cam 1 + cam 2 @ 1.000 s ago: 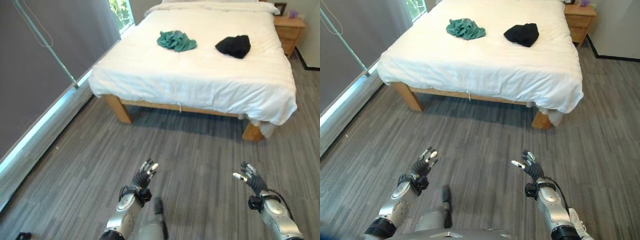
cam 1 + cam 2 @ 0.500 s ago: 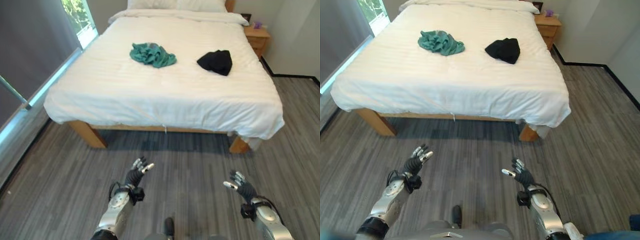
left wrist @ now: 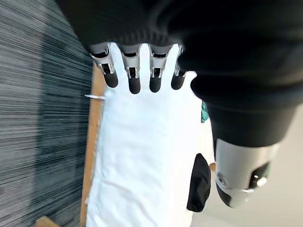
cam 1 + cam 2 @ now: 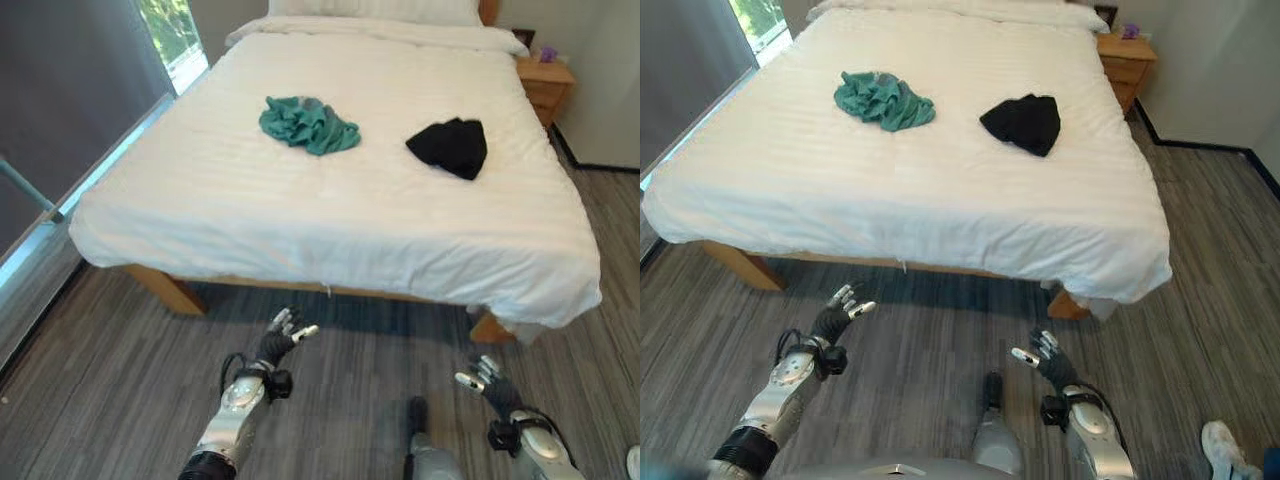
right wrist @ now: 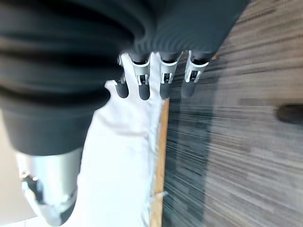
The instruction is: Pick up bed clothes into laundry basket.
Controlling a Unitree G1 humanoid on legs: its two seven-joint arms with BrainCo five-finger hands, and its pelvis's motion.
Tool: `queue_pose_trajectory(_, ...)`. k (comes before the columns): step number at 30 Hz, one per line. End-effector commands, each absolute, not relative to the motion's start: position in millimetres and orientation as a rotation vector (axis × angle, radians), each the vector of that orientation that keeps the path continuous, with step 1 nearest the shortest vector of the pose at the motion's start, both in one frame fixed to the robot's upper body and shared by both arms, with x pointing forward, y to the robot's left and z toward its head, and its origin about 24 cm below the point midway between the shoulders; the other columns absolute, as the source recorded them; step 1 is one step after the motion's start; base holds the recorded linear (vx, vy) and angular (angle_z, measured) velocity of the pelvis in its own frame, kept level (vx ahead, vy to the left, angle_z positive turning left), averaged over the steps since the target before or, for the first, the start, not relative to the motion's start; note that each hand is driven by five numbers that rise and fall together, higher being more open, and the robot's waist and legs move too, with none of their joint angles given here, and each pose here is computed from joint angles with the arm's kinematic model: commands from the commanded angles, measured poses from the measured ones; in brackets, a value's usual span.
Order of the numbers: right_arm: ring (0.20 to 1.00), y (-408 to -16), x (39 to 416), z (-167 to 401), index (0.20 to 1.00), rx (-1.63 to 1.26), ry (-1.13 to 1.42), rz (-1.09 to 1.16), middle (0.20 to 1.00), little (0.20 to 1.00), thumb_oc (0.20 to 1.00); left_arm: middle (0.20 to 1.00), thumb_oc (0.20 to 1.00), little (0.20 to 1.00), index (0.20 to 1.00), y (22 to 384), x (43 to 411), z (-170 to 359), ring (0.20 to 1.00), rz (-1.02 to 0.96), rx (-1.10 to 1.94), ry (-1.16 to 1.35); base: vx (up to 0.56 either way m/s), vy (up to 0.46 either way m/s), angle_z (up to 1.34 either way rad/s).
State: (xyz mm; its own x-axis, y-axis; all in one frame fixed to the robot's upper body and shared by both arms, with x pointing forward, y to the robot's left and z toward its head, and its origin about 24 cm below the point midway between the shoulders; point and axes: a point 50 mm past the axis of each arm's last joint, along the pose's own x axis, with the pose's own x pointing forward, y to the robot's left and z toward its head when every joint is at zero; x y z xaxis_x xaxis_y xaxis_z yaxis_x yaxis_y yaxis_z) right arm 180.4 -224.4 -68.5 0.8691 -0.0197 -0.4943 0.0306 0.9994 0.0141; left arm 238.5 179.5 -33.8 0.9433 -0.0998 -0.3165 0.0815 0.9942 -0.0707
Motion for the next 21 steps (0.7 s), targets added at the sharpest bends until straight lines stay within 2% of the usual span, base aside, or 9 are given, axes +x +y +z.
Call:
queue_pose_trajectory(1, 1.0, -226.4, 201.5, -44.3, 1.0, 0.024, 0.375, -0.001, 1.0, 1.0, 1.0, 1.0, 1.0, 1.0, 1.0, 182.6, 258.4, -1.8, 1.0, -0.129, -0.02, 0.166, 0.2, -0.34, 0.25)
queue_pose_trajectory(6, 1.0, -237.9, 211.9, -29.8, 1.0, 0.016, 0.323, -0.007, 1.0, 1.0, 1.0, 1.0, 1.0, 1.0, 1.0, 177.0, 255.7, -1.9, 1.0, -0.167, -0.066, 0.179, 0.13, -0.407, 0.3)
queue_pose_trajectory(10, 1.0, -257.3, 207.1, -25.5, 1.0, 0.012, 0.307, -0.108, 1.0, 1.0, 1.0, 1.0, 1.0, 1.0, 1.0, 169.1, 251.0, -4.5, 1.0, -0.187, -0.108, 0.193, 0.26, -0.143, -0.02)
queue_pose_trajectory(13, 1.0, -261.6, 198.7, -29.0, 1.0, -0.007, 0.325, -0.143, 1.0, 1.0, 1.0, 1.0, 1.0, 1.0, 1.0, 157.5, 245.5, -6.3, 1.0, -0.238, -0.121, 0.206, 0.44, 0.076, 0.15)
queue_pose_trajectory(16, 1.0, -252.3, 198.3, -31.4, 1.0, 0.0, 0.331, -0.123, 1.0, 1.0, 1.0, 1.0, 1.0, 1.0, 1.0, 150.6, 245.1, 1.3, 1.0, -0.286, -0.141, 0.181, 0.3, 0.163, -0.71)
queue_pose_trajectory(21, 1.0, -228.8, 206.0, -33.7, 1.0, -0.003, 0.328, -0.026, 1.0, 1.0, 1.0, 1.0, 1.0, 1.0, 1.0, 150.5, 252.7, 17.8, 1.0, -0.327, -0.09, 0.113, 0.28, 0.368, -0.18)
